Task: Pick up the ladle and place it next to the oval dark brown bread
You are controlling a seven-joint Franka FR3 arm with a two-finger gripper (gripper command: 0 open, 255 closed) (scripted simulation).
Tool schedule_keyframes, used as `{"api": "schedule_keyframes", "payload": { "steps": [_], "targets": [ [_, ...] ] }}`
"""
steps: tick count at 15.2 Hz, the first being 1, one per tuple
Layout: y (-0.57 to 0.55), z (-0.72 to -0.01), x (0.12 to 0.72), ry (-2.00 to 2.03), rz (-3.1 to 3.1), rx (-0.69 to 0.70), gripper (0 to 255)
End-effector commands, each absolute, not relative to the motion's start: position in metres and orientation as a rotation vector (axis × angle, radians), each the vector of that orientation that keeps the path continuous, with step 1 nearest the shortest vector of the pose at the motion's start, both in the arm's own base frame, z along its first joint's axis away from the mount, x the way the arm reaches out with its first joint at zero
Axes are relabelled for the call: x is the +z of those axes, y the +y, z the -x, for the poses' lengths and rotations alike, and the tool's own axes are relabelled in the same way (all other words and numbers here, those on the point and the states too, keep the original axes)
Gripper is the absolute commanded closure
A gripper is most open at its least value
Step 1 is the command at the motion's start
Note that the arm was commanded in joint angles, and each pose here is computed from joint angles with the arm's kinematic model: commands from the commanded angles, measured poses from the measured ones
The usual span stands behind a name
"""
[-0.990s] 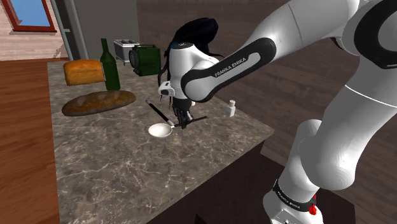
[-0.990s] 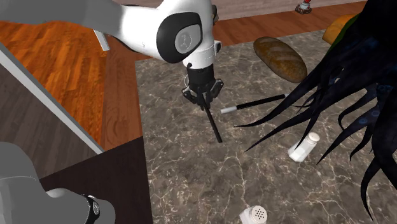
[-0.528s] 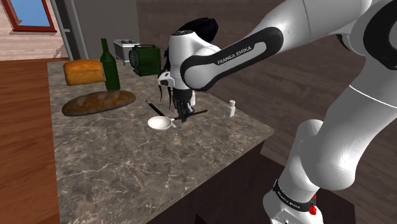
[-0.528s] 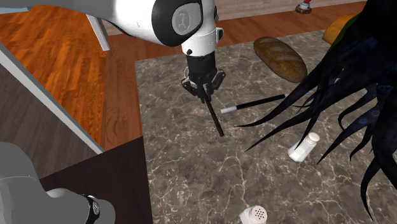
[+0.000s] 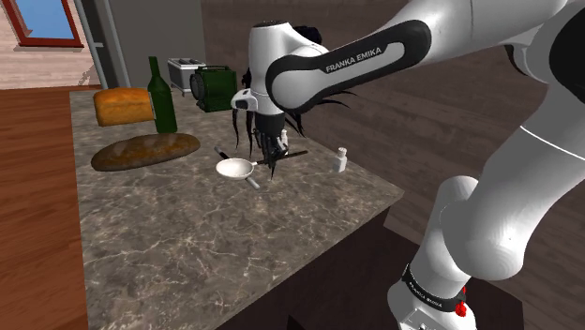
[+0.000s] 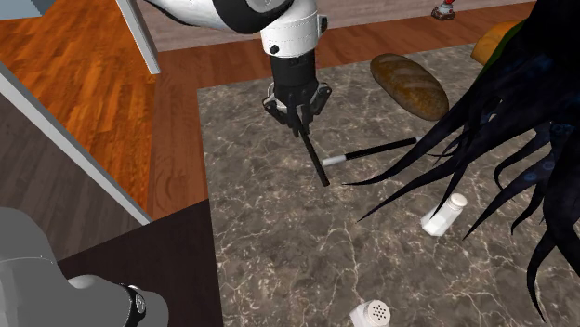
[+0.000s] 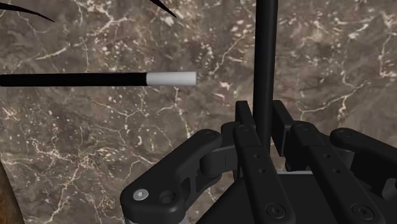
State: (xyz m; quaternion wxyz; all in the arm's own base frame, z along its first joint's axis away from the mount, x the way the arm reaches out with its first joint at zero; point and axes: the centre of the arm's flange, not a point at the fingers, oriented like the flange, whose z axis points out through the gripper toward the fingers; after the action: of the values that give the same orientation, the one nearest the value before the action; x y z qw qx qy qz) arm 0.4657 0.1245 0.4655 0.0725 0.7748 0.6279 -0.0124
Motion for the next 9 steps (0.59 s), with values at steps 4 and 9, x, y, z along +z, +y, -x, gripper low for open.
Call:
{"api": "schedule_keyframes", "payload": {
  "steps": [4,9],
  "targets": [
    [0.124,-0.466,0.487,1.887,-2.328,-0.038,255],
    [0.178,-0.504,0.487,1.887,-2.328,-0.038,255]
  ]
}}
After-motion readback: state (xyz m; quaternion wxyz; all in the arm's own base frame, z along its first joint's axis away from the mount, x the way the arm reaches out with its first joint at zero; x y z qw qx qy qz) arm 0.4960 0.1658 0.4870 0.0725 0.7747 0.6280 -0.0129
